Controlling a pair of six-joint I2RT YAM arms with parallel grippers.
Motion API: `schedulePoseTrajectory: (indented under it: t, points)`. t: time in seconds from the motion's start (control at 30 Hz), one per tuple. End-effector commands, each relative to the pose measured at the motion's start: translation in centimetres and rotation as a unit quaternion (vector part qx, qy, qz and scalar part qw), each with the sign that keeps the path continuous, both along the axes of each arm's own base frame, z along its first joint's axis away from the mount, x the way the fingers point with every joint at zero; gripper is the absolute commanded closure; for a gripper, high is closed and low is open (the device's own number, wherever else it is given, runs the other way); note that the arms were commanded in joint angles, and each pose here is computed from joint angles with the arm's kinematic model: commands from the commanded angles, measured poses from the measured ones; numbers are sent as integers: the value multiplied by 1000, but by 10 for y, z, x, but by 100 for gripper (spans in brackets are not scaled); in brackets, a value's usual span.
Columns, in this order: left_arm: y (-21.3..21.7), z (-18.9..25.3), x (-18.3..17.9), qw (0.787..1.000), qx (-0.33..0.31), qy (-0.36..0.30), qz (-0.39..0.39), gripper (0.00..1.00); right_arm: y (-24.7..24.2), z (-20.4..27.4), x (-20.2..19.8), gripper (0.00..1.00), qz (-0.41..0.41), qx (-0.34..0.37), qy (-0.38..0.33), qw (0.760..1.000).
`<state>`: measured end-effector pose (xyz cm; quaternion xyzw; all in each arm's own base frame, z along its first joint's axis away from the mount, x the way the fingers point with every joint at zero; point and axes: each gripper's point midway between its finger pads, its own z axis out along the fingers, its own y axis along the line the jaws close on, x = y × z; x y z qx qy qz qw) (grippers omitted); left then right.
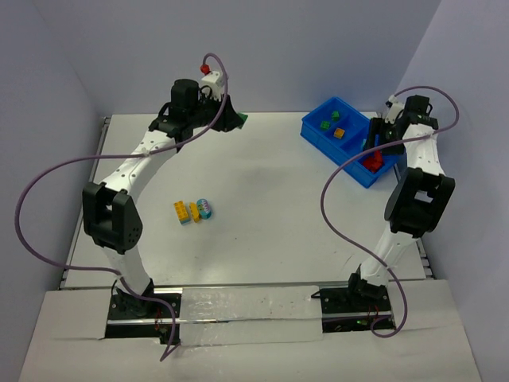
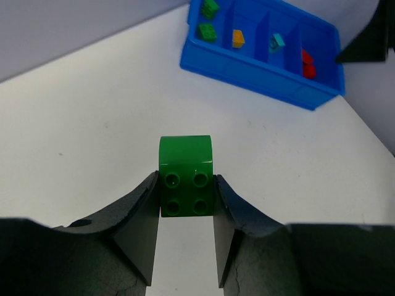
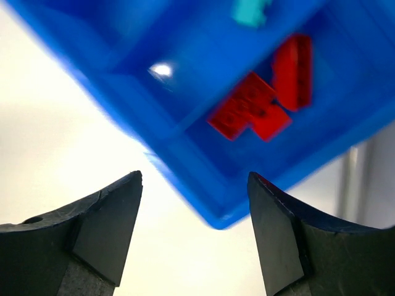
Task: Sort the legos into containers by color
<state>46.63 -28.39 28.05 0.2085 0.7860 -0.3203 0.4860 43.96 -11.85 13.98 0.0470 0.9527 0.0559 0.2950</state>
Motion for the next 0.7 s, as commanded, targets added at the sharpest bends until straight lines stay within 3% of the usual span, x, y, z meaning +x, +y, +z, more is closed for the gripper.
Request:
schedulePoseTrajectory:
  t: [0.0, 0.17, 0.37, 0.5, 0.67]
  points:
    - [-18, 39, -31, 993, -58, -62, -87, 100, 64, 104, 22, 24, 50, 93, -132, 986]
    - [-26, 39, -56, 978, -65, -127, -153, 100, 167, 150, 23, 21, 139, 197, -160, 957]
    - [-28, 42, -72, 944, 13, -288, -163, 100, 289, 158, -20, 7, 267, 334, -97, 899]
    - [-36, 37, -86, 924, 48, -337, -175, 100, 327, 161, -39, 4, 310, 387, -65, 866]
    - [-45, 37, -99, 911, 59, -360, -191, 100, 356, 166, -55, 4, 362, 404, -50, 839]
